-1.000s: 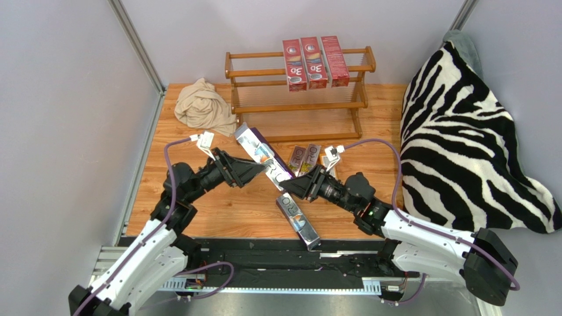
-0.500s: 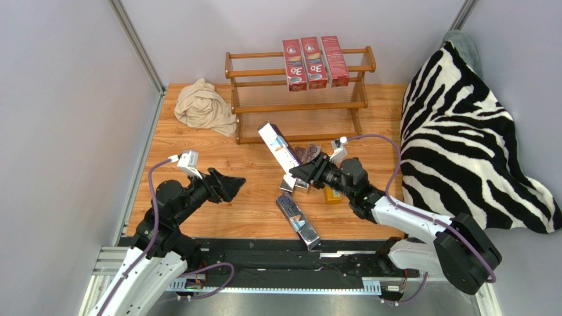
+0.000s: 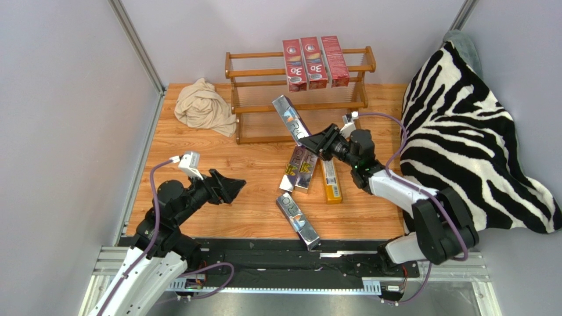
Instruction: Place and organize the toothpastes onto the shelf
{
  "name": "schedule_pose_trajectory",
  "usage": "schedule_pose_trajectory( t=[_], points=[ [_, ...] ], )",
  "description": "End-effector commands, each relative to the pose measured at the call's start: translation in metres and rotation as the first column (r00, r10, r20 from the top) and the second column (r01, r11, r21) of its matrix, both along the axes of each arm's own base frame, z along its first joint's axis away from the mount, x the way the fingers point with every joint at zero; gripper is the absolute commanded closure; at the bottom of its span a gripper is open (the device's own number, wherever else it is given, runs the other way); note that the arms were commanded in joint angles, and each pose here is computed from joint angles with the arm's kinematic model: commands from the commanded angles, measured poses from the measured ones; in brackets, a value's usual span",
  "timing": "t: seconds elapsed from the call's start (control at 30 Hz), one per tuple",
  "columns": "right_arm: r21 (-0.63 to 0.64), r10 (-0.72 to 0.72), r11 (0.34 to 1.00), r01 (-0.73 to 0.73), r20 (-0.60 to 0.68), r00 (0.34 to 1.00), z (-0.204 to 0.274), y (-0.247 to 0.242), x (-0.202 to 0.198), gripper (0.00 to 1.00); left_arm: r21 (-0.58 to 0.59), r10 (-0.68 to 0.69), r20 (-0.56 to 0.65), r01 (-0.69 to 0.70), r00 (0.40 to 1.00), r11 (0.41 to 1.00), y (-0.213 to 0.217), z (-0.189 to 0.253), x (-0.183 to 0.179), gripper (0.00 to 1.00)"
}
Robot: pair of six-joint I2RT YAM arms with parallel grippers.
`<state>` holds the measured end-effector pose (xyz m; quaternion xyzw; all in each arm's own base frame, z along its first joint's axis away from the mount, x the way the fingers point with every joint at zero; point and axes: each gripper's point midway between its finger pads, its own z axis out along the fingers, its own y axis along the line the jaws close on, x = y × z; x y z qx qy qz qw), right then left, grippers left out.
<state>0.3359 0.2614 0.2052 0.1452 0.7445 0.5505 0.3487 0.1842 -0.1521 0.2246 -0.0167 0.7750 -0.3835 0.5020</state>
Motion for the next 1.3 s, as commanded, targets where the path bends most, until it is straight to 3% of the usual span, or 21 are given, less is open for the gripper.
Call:
schedule_pose_trajectory(
  t=[0.0, 0.2, 0.57, 0.77, 1.27],
  points=[
    [0.136, 0.041, 0.989, -0.059, 0.126, 0.991, 0.048, 0.004, 0.019, 0.82, -0.005, -0.019, 0.033, 0.019, 0.999, 1.0, -0.002, 0.007, -0.002, 0.11],
    [0.221, -0.005, 0.975, -0.015, 0.089, 0.996, 0.041, -0.008, 0.049, 0.84, 0.003, -0.022, 0.016, 0.022, 1.0, 1.0, -0.002, 0.0, -0.003, 0.11],
    [0.256, -0.154, 0.958, 0.131, 0.07, 0.986, 0.043, -0.02, 0.094, 0.85, -0.016, -0.033, 0.022, 0.033, 0.999, 0.999, -0.004, -0.001, -0.005, 0.11],
    [0.289, -0.233, 0.931, 0.224, -0.001, 0.972, 0.03, -0.028, 0.12, 0.87, -0.022, -0.049, -0.001, 0.049, 0.999, 0.999, -0.005, -0.008, -0.01, 0.12],
    [0.394, -0.344, 0.842, 0.368, -0.134, 0.93, 0.016, -0.043, 0.146, 0.85, -0.065, -0.07, -0.016, 0.069, 0.997, 0.996, -0.005, -0.02, -0.023, 0.14]
  ],
)
